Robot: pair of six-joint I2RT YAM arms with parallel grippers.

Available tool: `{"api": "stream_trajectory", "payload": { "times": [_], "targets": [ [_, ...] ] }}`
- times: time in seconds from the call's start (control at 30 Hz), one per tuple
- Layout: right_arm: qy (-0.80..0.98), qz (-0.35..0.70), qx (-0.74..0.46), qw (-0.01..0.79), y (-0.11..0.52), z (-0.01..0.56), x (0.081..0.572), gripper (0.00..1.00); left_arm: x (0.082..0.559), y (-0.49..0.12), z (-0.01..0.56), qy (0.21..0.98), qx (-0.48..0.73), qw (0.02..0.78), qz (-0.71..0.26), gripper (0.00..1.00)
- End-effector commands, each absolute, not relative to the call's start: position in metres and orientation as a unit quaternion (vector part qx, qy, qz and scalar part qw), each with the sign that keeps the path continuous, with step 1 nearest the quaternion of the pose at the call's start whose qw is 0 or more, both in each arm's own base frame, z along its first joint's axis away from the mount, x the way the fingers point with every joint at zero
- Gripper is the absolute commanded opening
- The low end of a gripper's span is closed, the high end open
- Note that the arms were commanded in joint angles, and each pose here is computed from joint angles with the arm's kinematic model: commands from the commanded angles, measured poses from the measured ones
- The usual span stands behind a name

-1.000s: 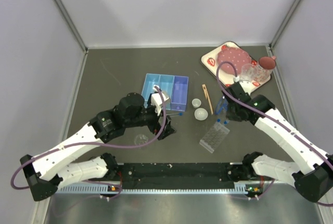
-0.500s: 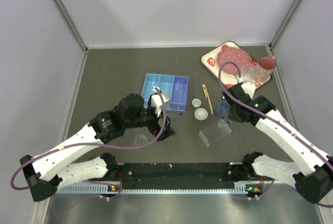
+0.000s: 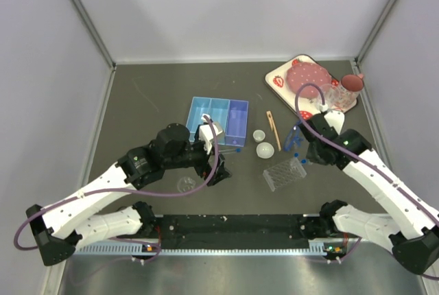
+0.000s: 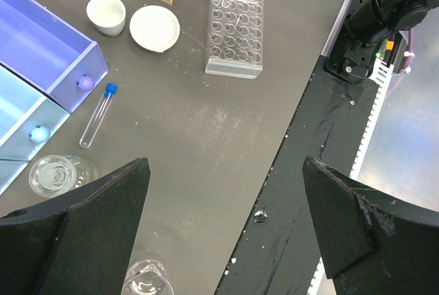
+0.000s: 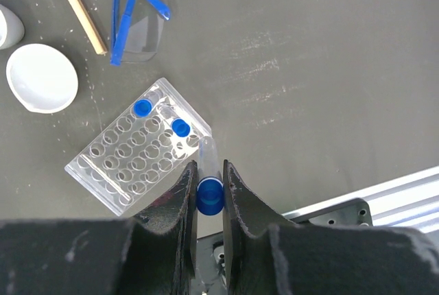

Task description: Organize the chemistry lab equipment

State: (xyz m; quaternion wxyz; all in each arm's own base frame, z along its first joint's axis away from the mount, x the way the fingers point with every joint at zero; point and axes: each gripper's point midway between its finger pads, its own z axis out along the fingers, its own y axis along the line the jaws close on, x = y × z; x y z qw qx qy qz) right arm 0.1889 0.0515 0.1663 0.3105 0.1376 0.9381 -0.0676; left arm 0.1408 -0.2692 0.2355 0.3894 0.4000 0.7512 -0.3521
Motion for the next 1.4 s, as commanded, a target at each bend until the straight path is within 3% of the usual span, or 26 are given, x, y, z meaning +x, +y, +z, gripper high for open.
{"api": "stream_trajectory", "payload": {
  "times": [0.0,0.87,1.37],
  "targets": [
    [0.933,-0.07,0.159,0.315,0.046,0.172,0.187,0.0,0.141,-0.271,0.247,0.733,0.402,0.412,-0.363,0.99],
    [0.936,-0.056,0.151,0.314,0.071,0.148,0.219,0.0,0.143,-0.271,0.243,0.736,0.402,0.411,-0.357,0.99],
    [0.945,-0.032,0.133,0.296,0.081,0.141,0.213,0.0,0.143,-0.271,0.242,0.738,0.4,0.41,-0.357,0.99]
  ]
}}
